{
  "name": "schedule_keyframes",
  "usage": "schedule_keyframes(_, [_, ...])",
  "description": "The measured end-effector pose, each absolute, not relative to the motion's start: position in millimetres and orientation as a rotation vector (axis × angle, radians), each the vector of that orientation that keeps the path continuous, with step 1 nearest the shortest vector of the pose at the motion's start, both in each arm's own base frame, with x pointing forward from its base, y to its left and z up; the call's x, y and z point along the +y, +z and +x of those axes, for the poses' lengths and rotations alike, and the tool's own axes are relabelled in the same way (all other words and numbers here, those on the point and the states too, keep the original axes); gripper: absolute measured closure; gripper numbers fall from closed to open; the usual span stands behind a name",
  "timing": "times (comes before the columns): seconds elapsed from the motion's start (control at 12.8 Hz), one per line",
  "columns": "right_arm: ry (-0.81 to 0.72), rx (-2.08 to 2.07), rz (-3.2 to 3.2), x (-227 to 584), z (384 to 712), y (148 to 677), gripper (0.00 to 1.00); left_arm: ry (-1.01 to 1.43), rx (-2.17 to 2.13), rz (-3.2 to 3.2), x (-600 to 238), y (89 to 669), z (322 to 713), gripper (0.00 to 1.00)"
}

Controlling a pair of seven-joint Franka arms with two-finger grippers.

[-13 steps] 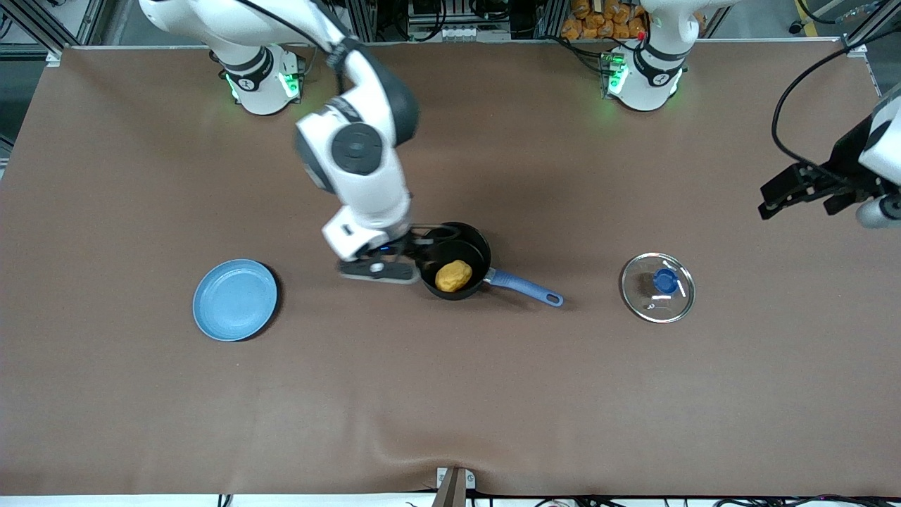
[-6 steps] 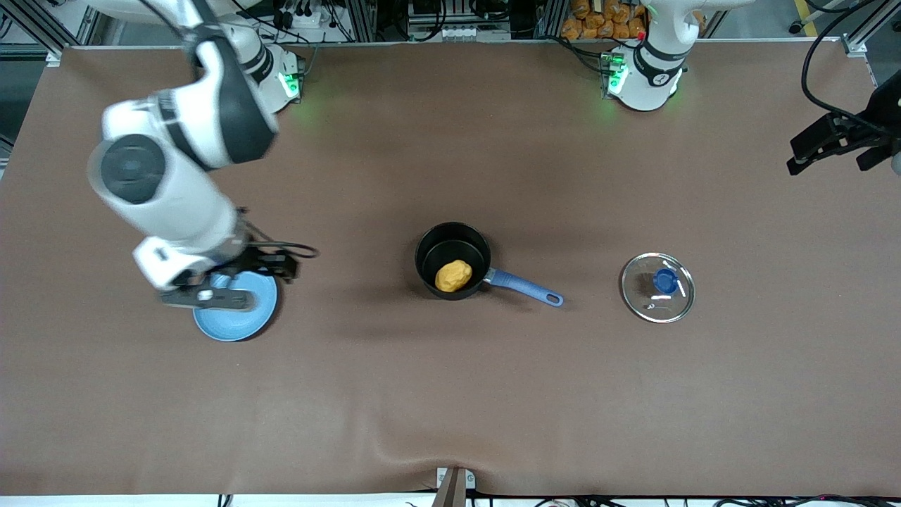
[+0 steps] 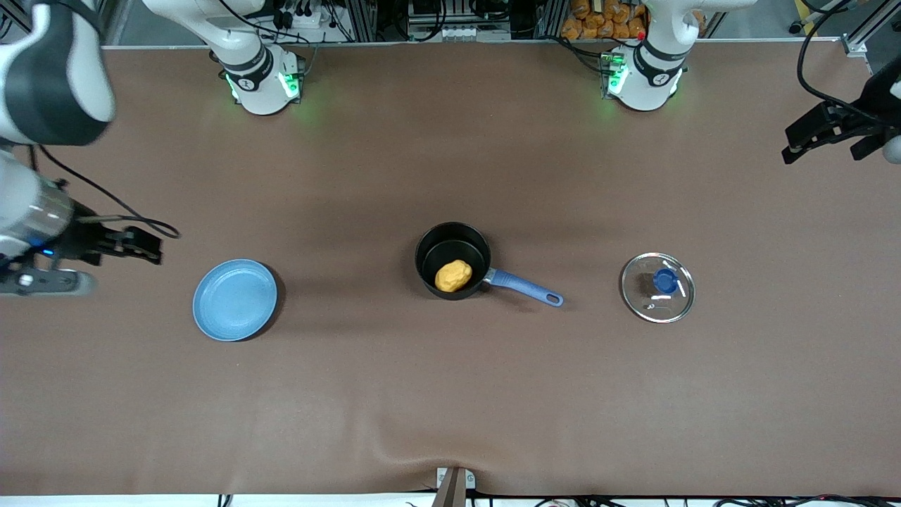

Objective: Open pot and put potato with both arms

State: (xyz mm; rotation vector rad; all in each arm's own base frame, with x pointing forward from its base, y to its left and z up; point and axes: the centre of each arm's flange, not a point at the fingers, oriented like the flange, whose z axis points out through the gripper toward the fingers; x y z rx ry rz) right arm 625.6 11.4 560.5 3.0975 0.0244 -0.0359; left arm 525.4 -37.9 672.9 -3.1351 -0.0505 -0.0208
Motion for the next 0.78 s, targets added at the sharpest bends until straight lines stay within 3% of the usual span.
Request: schedule_keyframes(0.78, [-0.090,0.139,3.099,4.1,617.8,550.1,0.00,-0.034,0.015,-3.135,-60.4,673.7,524.2,0.00])
